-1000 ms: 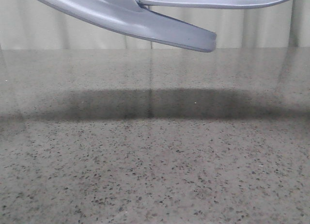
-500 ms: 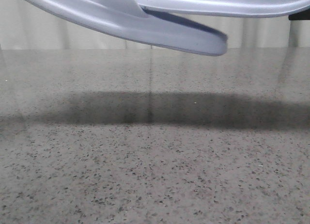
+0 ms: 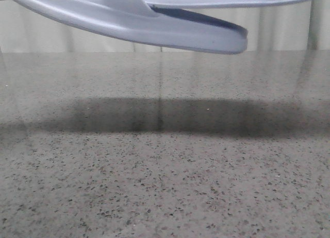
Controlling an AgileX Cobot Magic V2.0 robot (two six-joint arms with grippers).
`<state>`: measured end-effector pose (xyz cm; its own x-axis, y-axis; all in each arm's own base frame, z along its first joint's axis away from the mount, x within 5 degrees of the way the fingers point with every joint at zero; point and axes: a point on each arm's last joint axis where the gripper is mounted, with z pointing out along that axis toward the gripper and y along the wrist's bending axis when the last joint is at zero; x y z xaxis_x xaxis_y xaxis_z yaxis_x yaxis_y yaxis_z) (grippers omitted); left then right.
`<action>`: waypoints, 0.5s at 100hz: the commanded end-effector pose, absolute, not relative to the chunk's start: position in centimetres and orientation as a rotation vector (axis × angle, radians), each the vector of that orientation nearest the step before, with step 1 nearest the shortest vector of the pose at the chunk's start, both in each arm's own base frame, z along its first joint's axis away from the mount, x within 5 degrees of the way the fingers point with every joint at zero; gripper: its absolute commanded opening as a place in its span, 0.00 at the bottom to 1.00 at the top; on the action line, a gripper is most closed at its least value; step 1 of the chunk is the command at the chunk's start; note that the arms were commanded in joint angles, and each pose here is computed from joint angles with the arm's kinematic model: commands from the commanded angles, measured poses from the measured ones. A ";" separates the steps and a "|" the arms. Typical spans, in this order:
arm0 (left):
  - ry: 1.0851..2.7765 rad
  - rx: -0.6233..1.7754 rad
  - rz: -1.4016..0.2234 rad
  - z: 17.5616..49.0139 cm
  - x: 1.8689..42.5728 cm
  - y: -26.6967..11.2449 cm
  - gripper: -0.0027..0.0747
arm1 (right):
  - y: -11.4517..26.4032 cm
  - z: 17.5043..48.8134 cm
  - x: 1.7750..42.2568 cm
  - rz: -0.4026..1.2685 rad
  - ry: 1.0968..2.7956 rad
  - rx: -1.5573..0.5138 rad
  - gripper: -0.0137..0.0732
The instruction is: Insert blue slippers together front up
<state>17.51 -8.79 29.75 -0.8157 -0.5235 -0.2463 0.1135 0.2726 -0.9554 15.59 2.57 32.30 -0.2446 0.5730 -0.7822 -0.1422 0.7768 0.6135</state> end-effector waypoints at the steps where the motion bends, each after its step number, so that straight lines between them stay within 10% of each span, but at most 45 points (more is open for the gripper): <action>1: 1.952 -0.365 -1.658 31.2 17.4 -9.0 0.06 | 2.3 34.5 14.3 0.683 1.587 0.327 0.61; 50: 2.047 -0.438 -1.545 29.1 19.2 -8.8 0.06 | 2.7 36.2 11.3 0.728 1.480 0.227 0.61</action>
